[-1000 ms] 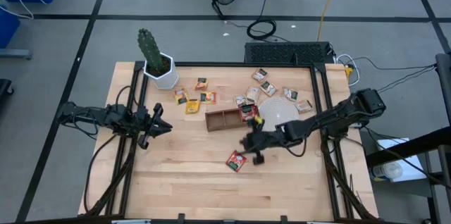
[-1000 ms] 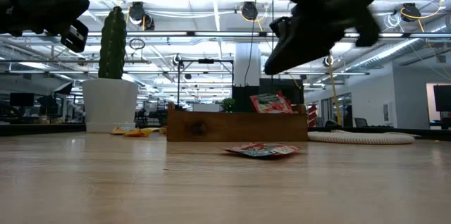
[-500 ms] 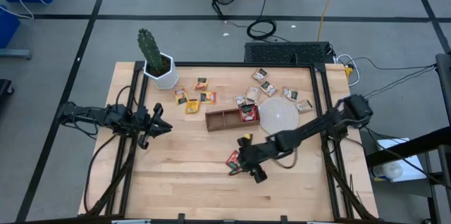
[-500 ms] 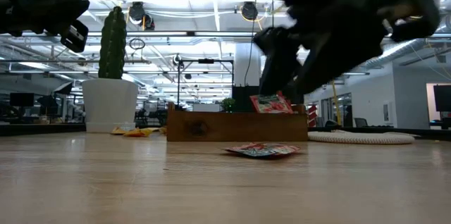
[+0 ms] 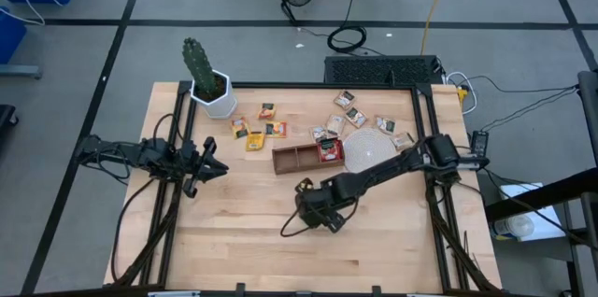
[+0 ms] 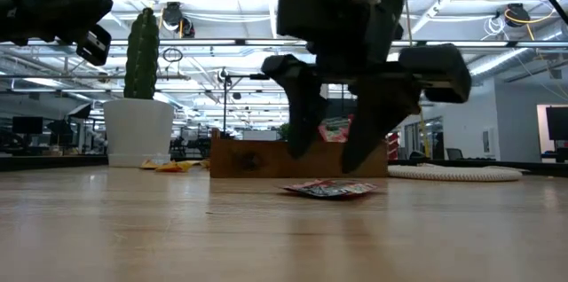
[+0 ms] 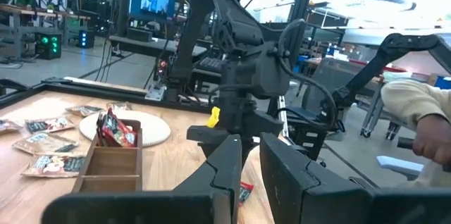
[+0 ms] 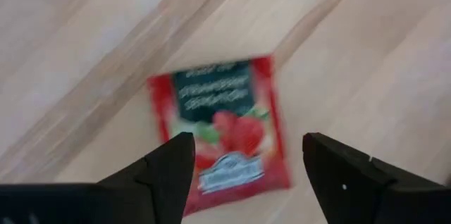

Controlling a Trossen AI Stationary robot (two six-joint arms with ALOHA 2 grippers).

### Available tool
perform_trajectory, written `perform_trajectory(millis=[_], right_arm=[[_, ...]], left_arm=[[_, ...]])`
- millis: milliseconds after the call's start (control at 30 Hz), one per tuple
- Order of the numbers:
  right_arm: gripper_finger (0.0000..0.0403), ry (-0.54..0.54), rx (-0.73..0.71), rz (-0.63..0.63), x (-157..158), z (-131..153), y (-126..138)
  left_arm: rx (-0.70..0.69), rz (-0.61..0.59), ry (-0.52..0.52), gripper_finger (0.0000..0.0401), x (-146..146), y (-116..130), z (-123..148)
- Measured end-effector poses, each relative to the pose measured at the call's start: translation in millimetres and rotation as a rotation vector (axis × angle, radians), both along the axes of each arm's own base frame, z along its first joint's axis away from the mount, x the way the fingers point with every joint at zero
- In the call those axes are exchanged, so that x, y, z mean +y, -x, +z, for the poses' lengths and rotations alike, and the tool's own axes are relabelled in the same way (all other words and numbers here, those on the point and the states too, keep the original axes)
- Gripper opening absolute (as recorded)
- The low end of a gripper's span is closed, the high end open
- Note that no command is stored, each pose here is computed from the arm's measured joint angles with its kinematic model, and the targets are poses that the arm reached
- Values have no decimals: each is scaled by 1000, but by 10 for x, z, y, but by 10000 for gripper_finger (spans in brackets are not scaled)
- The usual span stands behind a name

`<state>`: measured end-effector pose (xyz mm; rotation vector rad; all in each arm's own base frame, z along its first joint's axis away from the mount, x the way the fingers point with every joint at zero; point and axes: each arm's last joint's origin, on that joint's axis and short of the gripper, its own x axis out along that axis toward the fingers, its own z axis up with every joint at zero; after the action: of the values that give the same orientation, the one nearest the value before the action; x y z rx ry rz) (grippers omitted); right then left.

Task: Pick & Place Tea
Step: Put the red tea bag into the right section of the wooden organizer

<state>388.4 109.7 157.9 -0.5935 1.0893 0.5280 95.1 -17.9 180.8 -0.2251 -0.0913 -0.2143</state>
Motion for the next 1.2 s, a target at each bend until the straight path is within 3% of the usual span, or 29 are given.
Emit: perform_trajectory(millis=[133,333,533,733,1000,1100,1200], right_arm=[[247,0,12,-4,-91,-41,-27],[247,-121,89,-42,-220,-287,-111],[229,-120,169,-79,-248,-398,-72],[169,-158,196,-126,-264,-391,-58],[52,-137,216,-152,-287,-406,-39],[9,-70,199,-227,-308,-411,-41],[6,28,119,-399,-348,-400,-79]], left_arm=[[1,0,0,58,0,0,-1],[2,0,0,58,0,0,-2],[2,0,0,58,0,0,-2],[3,0,-1,58,0,0,-3],[2,0,0,58,0,0,-2],[2,0,0,58,0,0,-2],[2,0,0,58,0,0,-2]])
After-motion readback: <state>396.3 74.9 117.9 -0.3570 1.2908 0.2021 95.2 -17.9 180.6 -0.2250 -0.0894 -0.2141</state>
